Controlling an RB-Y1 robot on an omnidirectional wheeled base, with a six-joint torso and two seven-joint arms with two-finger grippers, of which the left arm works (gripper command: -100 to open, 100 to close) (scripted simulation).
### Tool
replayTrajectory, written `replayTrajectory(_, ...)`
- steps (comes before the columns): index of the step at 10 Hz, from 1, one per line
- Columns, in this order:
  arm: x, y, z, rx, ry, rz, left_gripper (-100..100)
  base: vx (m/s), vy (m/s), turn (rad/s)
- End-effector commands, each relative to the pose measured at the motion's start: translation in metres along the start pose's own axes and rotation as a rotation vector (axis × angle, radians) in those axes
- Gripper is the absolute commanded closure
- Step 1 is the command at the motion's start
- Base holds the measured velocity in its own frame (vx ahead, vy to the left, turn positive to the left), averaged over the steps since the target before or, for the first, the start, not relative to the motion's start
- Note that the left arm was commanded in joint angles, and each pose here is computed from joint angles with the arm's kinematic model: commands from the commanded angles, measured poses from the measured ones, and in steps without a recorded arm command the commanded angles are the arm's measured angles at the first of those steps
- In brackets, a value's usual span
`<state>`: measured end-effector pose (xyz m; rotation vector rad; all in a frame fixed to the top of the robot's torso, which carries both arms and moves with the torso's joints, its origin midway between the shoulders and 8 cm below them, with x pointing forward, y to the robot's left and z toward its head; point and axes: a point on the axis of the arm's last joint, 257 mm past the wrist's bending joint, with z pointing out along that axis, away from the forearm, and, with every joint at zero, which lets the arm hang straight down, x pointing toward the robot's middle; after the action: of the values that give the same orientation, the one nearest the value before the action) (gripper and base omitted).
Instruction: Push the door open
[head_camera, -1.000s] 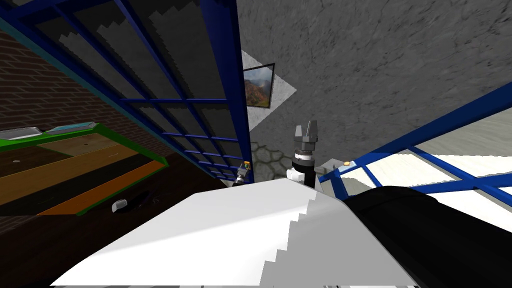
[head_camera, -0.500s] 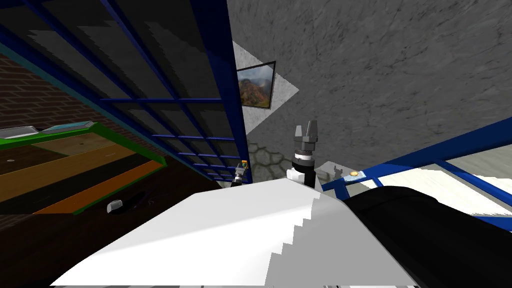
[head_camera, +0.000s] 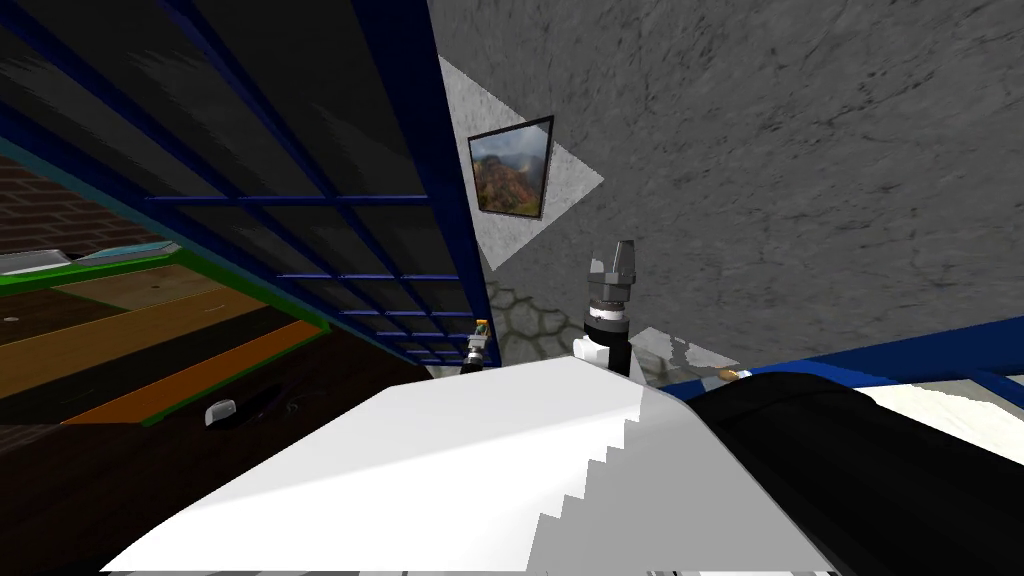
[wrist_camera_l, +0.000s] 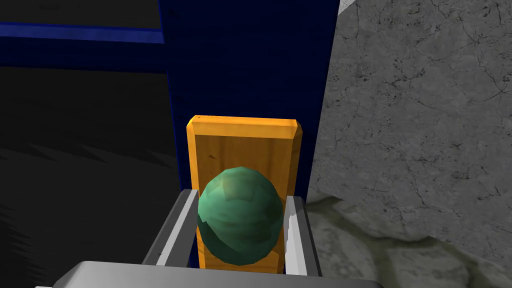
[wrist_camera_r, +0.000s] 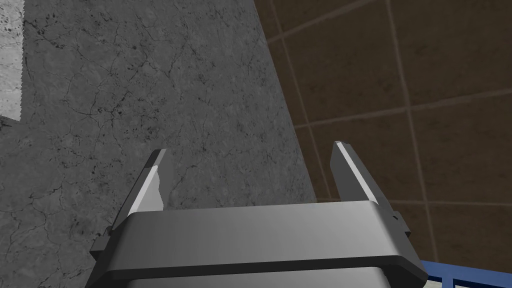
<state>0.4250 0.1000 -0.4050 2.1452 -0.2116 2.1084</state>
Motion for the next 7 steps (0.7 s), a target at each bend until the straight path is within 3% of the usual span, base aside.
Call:
replayTrajectory(1,0.007,-0.009,0.0042,0.025,0.018,-0.008,100,0.149,-0.126,0.037)
replayTrajectory(2,0.002,-0.005,-0.0001,0.014,0.002,-0.004,100,0.066,-0.049,0.017)
replayTrajectory(3,0.003,-0.024,0.0003,0.041,0.005,0.016,100,0.123,-0.077,0.025)
replayTrajectory(7,0.002,-0.055,-0.0007,0.099,0.007,0.035,100,0.187,-0.115,0.062)
